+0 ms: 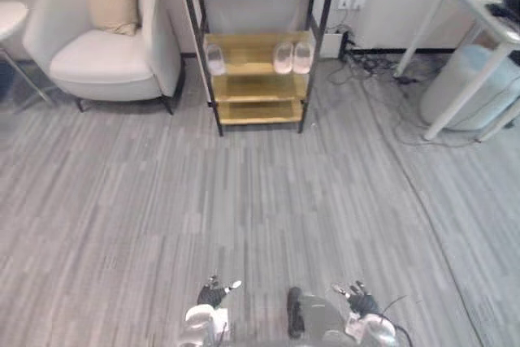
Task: Organize the slippers on the shoe rack
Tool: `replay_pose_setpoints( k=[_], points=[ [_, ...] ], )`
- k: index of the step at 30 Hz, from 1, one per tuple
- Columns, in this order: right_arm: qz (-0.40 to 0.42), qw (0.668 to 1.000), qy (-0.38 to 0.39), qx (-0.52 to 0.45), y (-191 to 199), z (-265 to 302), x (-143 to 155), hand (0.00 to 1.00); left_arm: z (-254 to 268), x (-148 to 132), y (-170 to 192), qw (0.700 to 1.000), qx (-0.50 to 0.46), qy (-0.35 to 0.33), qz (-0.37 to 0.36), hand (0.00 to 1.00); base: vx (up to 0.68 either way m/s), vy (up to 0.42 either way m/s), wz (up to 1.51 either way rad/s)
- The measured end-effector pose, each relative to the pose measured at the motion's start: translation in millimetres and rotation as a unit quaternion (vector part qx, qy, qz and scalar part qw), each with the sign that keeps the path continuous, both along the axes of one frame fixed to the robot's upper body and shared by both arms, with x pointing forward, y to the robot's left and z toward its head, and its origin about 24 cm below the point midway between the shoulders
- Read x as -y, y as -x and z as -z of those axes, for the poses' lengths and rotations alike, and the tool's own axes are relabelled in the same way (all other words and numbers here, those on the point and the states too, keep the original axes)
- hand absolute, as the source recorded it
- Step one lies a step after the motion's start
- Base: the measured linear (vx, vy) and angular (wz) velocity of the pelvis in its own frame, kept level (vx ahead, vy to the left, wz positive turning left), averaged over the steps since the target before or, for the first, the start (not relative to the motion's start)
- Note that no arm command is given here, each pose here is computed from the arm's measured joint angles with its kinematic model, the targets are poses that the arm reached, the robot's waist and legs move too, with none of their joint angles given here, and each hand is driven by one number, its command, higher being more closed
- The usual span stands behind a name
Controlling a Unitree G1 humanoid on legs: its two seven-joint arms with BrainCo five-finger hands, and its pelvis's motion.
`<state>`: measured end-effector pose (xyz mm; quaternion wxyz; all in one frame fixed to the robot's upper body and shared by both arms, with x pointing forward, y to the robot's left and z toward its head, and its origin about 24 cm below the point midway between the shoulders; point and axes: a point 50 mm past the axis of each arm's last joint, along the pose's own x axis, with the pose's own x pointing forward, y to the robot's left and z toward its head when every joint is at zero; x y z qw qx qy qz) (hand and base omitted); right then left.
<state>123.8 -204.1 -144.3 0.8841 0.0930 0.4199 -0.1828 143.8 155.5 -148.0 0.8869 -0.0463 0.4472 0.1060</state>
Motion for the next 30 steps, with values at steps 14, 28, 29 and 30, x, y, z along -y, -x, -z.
replay_pose_setpoints(
  k=[14, 28, 29, 30],
  points=[
    [-0.037, 0.998, -0.03, -0.036, 6, 9, -28, 0.0, -8, -7, -5, 0.999, 0.038, -0.021, 0.009, 0.0, 0.48, 0.009, -0.5],
    [-0.033, 0.999, -0.015, 0.009, -10, 0, -19, 0.0, -1, 6, 0, 1.0, 0.006, 0.001, 0.023, 0.0, 0.53, -0.05, 0.56],
    [-0.032, 0.999, -0.014, 0.005, -9, 0, -17, 0.0, 0, 4, 4, 1.0, 0.002, 0.002, 0.013, 0.0, 0.49, -0.295, 0.54],
    [-0.032, 0.999, -0.01, 0.007, -10, -1, -15, 0.0, 0, 3, 3, 1.0, 0.004, 0.001, 0.007, 0.0, 0.44, -0.294, 0.71]
  ],
)
